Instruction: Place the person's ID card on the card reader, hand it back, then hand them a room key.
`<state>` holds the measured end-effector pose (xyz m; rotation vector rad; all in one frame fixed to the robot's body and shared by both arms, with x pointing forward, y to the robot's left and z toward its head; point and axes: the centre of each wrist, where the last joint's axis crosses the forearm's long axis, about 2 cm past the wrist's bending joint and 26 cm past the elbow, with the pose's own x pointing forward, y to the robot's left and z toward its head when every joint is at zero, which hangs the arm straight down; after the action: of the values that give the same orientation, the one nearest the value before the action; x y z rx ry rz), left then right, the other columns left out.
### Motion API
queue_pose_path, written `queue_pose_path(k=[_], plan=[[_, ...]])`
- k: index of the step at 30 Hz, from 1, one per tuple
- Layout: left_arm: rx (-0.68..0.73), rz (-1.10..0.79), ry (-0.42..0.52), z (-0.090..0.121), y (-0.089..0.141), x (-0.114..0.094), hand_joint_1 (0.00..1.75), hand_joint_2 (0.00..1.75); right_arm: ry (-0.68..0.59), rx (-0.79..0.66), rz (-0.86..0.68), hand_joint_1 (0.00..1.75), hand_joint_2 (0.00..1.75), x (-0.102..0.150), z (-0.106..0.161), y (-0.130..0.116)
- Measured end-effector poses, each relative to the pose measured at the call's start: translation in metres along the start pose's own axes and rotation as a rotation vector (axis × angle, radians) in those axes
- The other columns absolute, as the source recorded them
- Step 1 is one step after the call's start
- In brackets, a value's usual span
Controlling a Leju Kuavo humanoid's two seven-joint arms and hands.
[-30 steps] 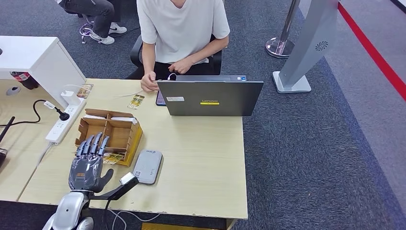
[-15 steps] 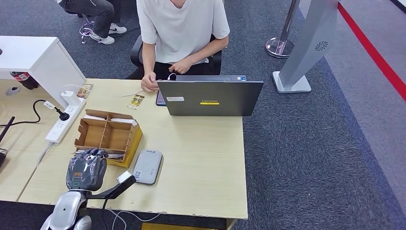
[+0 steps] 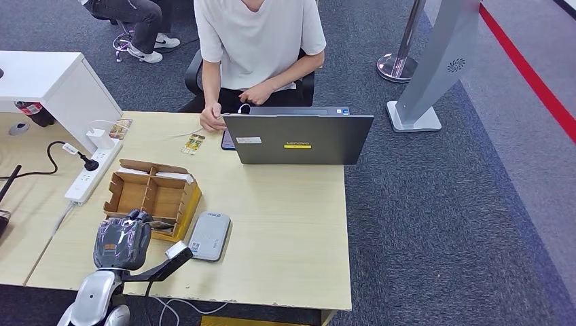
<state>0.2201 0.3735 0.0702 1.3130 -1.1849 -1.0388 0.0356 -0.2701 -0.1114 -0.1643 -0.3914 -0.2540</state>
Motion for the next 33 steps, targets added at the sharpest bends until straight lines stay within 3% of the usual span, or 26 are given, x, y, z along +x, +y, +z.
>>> queue_pose_path(k=[11, 22, 26, 33], plan=[[0.129, -0.016, -0.034, 0.0, 0.011, 0.004, 1.75, 1.75, 0.0, -0.001, -0.002, 0.0, 0.0, 0.0, 0.0, 0.0], [0.668, 0.08, -0.291, -0.012, 0.126, 0.056, 1.75, 1.75, -0.006, -0.009, -0.024, 0.0, 0.0, 0.0, 0.0, 0.0], [0.765, 0.098, -0.323, -0.045, 0.157, 0.067, 1.75, 1.75, -0.016, 0.006, 0.006, 0.0, 0.0, 0.002, -0.001, 0.001], [0.816, -0.088, -0.258, -0.162, 0.189, 0.071, 1.75, 1.75, -0.028, 0.062, 0.116, 0.0, 0.0, 0.013, -0.003, 0.006]])
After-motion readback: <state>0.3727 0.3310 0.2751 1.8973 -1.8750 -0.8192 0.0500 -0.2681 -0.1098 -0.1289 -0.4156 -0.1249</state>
